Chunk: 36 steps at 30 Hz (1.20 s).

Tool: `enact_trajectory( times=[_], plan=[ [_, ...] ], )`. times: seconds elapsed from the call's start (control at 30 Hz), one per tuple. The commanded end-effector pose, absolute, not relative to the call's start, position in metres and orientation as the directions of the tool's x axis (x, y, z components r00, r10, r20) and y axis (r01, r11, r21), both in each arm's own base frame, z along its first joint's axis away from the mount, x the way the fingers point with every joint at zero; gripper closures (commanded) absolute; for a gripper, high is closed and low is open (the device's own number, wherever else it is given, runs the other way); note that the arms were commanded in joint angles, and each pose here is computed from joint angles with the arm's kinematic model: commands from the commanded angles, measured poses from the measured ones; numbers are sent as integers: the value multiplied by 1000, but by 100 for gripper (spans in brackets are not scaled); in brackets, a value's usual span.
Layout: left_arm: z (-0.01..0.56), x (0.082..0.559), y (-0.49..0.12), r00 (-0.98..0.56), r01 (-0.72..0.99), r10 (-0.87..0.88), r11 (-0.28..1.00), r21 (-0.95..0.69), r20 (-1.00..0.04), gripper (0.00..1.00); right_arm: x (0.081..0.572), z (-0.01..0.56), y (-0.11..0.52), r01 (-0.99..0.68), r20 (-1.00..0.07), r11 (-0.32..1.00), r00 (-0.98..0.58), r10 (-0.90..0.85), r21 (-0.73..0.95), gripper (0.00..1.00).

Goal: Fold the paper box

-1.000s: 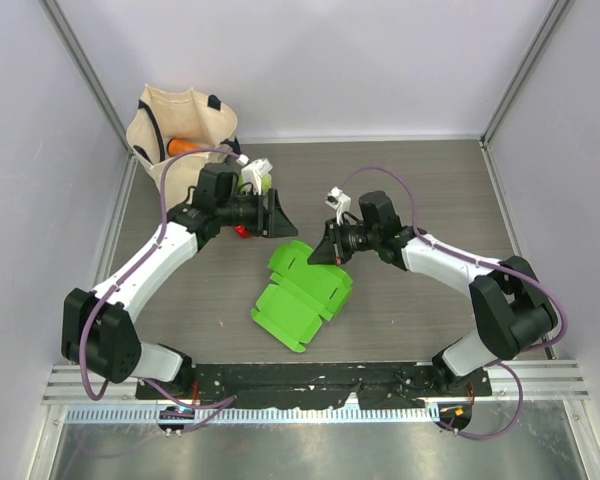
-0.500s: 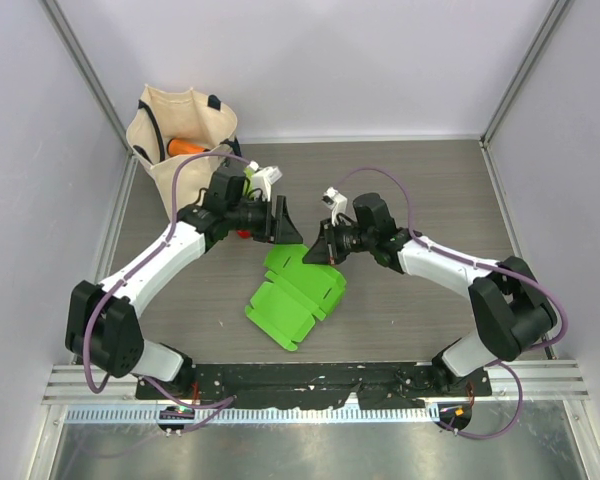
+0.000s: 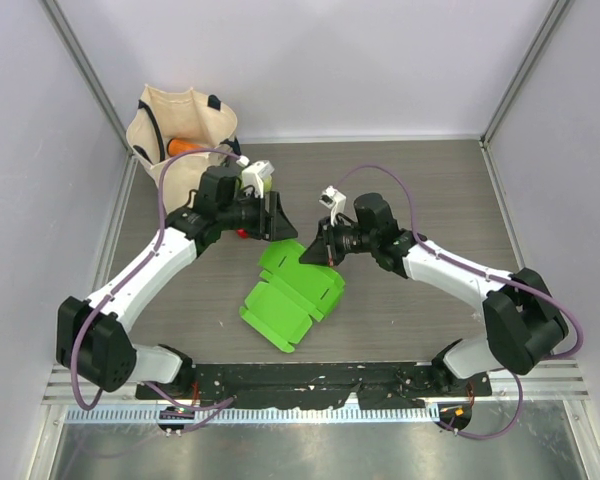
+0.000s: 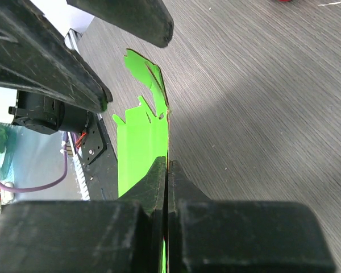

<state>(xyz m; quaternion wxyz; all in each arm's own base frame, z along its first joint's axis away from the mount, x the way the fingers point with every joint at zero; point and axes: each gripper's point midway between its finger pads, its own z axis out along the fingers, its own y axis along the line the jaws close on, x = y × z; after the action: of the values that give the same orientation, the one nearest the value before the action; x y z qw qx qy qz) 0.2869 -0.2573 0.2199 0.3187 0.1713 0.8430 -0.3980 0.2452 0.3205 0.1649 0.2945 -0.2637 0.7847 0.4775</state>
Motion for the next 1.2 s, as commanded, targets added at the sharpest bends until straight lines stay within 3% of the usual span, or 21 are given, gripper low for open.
enact_trajectory(
  times=[0.0,0.67,1.0,1.17],
  plan=[
    [237,284,-268,-709,603,39,550,-578,-704,45,255,195,327,-732,-771,392,-631,-82,557,99],
    [230,275,-281,-759,589,48,476,-653,-649,51,275,214,331,-698,-786,424,-616,56,577,99],
    [222,271,-288,-783,575,66,454,-680,-619,50,268,227,343,-710,-768,313,-630,118,631,99],
    [238,276,-276,-722,602,31,520,-606,-691,46,266,218,334,-709,-779,358,-619,98,608,99]
  ],
)
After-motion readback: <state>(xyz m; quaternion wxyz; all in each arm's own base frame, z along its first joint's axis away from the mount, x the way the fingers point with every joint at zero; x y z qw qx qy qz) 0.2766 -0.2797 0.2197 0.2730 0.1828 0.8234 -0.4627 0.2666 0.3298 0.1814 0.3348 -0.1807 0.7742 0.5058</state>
